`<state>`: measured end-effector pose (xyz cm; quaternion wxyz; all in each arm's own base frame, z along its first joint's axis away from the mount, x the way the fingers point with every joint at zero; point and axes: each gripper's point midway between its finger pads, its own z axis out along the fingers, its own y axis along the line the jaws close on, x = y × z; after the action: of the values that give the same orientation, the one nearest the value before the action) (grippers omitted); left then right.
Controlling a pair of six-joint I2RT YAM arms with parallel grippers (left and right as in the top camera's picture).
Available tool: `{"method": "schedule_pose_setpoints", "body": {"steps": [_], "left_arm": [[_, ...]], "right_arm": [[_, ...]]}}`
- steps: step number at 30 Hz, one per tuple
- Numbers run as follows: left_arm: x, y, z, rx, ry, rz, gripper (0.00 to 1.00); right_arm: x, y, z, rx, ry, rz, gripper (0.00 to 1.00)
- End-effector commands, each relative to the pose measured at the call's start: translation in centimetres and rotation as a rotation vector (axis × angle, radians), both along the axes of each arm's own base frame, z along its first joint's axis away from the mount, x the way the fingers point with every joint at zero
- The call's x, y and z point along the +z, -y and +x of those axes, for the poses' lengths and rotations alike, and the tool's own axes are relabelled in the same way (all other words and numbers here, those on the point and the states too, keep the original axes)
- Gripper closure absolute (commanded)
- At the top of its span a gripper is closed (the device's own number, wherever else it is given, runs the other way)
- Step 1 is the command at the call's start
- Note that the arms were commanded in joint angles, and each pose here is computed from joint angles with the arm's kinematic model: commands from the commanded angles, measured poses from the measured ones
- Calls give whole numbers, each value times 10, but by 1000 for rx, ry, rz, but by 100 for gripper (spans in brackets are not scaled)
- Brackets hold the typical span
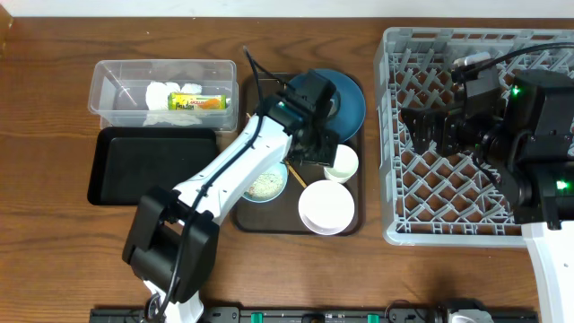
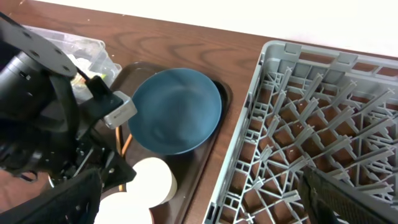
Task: Sort waste into correct bins and load items into the dishwasher rack
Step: 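Move the left gripper to the white paper cup and grasp it, then lift the cup and pass it from the left gripper to the right gripper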
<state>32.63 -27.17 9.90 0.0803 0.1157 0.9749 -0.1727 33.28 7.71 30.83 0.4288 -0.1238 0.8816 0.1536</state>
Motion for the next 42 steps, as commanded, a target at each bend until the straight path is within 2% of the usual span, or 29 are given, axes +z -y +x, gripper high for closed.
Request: {"method": "schedule_pose_setpoints", "body": {"steps": [1,7,15,18,27,29,32,34,42], "left_arm": [[-14,-15,4,98,6,82,43],[-23,-12,1,111,-7,91,51],[-45,6,-14,61,-33,115,53],[-44,6,-12,65,-29,110,58],[-43,-1,-6,86,-34,102,94],[-38,-2,-4,94,-41,83,94],[-15,-6,1,90,-58,4,94],[7,-7,5,76,-68,-102,94],[110,-27,10,-13,-63,-569,94]], "right_arm": [[7,6,1,-26,7,17,1],[7,6,0,-26,5,18,2],[6,6,0,-26,1,17,2],[6,6,-1,-26,-3,17,2],[6,6,-1,-26,-3,17,1],[5,7,0,-27,-3,16,1],[3,6,6,-44,-14,38,1],[-2,5,12,-60,-40,70,1],[-24,-55,25,256,-160,319,1]]}}
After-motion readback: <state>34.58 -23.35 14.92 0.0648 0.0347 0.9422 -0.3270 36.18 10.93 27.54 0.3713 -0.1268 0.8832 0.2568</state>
